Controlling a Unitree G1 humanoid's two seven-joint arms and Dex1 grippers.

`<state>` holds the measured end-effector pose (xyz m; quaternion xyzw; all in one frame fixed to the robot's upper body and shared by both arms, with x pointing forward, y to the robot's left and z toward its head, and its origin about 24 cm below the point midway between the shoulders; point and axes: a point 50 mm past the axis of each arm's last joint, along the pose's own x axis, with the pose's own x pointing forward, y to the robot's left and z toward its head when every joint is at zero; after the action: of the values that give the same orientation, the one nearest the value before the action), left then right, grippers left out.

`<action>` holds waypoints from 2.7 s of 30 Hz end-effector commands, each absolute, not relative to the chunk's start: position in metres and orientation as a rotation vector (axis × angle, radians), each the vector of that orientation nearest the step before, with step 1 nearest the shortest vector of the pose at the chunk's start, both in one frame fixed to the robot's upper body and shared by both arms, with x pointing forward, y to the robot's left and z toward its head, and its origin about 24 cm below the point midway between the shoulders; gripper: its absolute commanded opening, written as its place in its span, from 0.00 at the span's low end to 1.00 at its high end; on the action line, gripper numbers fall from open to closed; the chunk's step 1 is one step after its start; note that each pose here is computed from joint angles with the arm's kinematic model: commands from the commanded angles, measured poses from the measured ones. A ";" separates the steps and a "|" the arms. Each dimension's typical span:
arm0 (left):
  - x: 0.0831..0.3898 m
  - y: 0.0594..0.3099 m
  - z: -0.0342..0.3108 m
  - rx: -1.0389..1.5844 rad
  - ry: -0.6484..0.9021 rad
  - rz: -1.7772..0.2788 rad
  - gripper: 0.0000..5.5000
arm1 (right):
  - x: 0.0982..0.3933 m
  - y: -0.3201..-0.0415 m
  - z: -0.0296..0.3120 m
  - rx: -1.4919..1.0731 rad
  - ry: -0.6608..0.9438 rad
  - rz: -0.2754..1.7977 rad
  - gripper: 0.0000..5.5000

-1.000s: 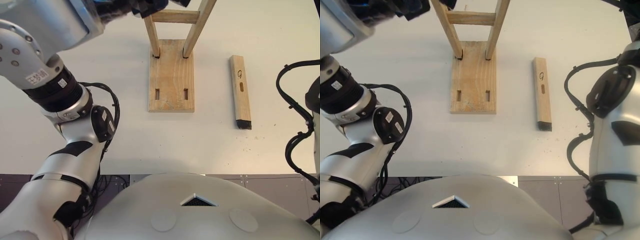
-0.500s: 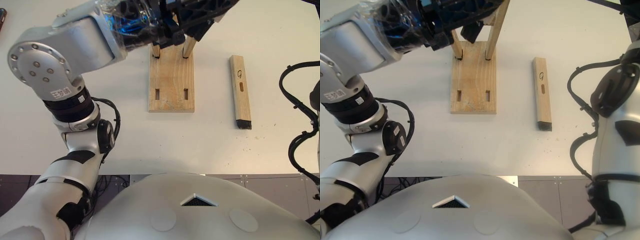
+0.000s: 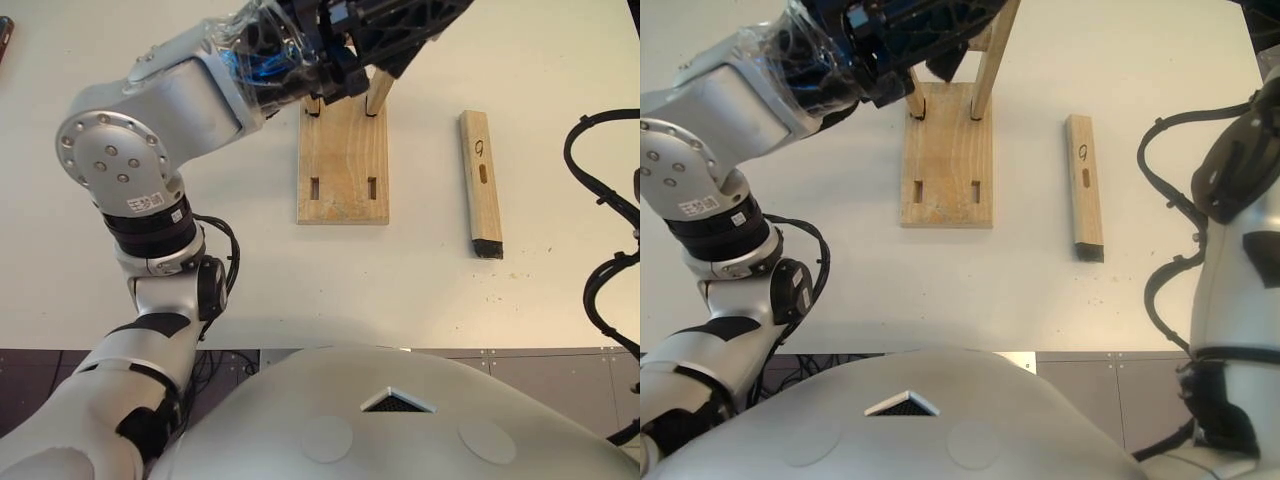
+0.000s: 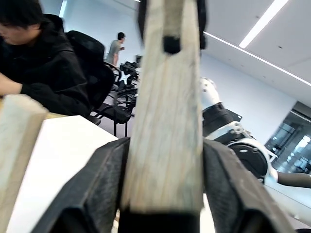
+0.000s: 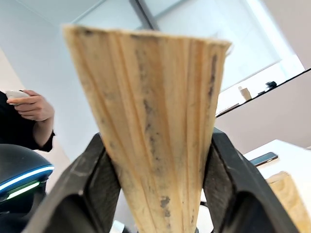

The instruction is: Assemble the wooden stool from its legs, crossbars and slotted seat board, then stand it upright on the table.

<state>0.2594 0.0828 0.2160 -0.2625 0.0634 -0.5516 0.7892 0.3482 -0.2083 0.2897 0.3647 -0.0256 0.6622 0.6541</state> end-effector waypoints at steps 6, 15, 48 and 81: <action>0.253 0.150 0.185 -0.665 0.182 -0.875 0.66 | 0.339 -0.217 0.250 0.654 -0.098 1.358 0.38; 0.267 0.195 0.149 -0.746 0.300 -0.647 0.66 | 0.296 -0.202 0.173 0.457 -0.089 1.261 0.38; 0.273 0.193 0.129 -0.758 0.379 -0.586 0.66 | 0.282 -0.194 0.138 0.096 0.111 1.359 0.37; 0.265 0.187 0.118 -0.795 0.362 -0.549 0.66 | 0.277 -0.207 0.165 -0.019 0.165 1.424 0.37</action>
<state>0.2655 0.1877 0.1196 -0.3832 0.1717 -0.2704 0.8663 0.2782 -0.2091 0.1632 0.0141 0.0624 0.6482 0.7588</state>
